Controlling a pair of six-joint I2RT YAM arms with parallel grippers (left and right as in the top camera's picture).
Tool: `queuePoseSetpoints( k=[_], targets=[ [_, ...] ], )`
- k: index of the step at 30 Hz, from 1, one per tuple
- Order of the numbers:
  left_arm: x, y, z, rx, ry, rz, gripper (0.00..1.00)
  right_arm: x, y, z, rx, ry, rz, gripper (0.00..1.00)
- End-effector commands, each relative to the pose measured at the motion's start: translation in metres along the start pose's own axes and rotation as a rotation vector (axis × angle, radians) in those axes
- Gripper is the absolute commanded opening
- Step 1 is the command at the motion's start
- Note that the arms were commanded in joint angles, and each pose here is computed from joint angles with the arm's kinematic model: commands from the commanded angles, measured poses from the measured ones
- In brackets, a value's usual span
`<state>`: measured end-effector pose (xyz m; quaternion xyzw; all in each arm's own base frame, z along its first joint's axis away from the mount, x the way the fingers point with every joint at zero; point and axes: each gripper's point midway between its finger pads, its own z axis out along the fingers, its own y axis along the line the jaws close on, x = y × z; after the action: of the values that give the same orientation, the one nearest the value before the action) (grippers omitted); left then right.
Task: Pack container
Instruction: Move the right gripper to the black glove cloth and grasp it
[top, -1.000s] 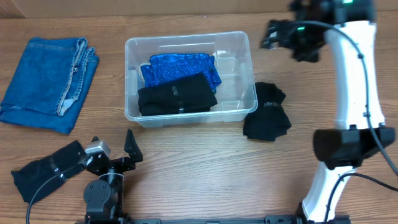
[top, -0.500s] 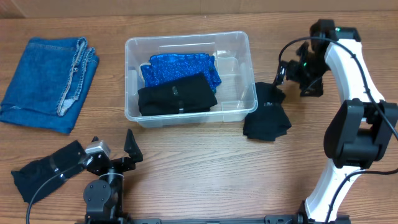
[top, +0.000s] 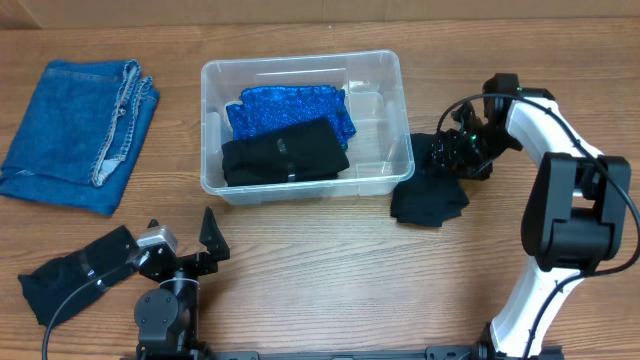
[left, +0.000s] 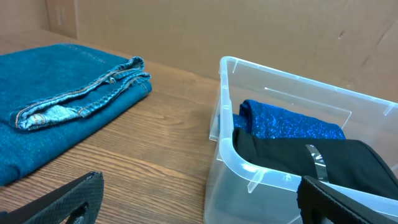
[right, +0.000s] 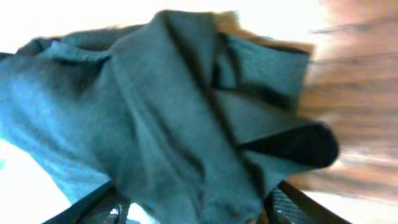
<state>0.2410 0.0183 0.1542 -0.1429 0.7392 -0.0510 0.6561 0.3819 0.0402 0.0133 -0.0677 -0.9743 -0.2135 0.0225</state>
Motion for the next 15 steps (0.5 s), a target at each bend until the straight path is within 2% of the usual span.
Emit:
queuePoseSetpoints(
  k=[1,3,5,11,15],
  targets=[
    [-0.002,0.003,0.000,-0.016,-0.015,0.010,1.00,0.005,0.002,0.002,-0.015,0.006,-0.007,0.39],
    [-0.002,0.003,0.000,-0.016,-0.015,0.010,1.00,0.005,0.002,0.002,-0.015,0.003,-0.005,0.26],
    [-0.002,0.003,0.000,-0.016,-0.015,0.010,1.00,0.005,0.003,0.001,-0.016,0.005,0.001,0.04],
    [-0.002,0.003,0.000,-0.016,-0.015,0.010,1.00,-0.005,0.010,-0.030,-0.016,-0.014,0.012,0.04],
    [-0.002,0.003,0.000,-0.016,-0.015,0.010,1.00,-0.022,0.026,-0.086,-0.015,-0.104,-0.006,0.04]
  ],
)
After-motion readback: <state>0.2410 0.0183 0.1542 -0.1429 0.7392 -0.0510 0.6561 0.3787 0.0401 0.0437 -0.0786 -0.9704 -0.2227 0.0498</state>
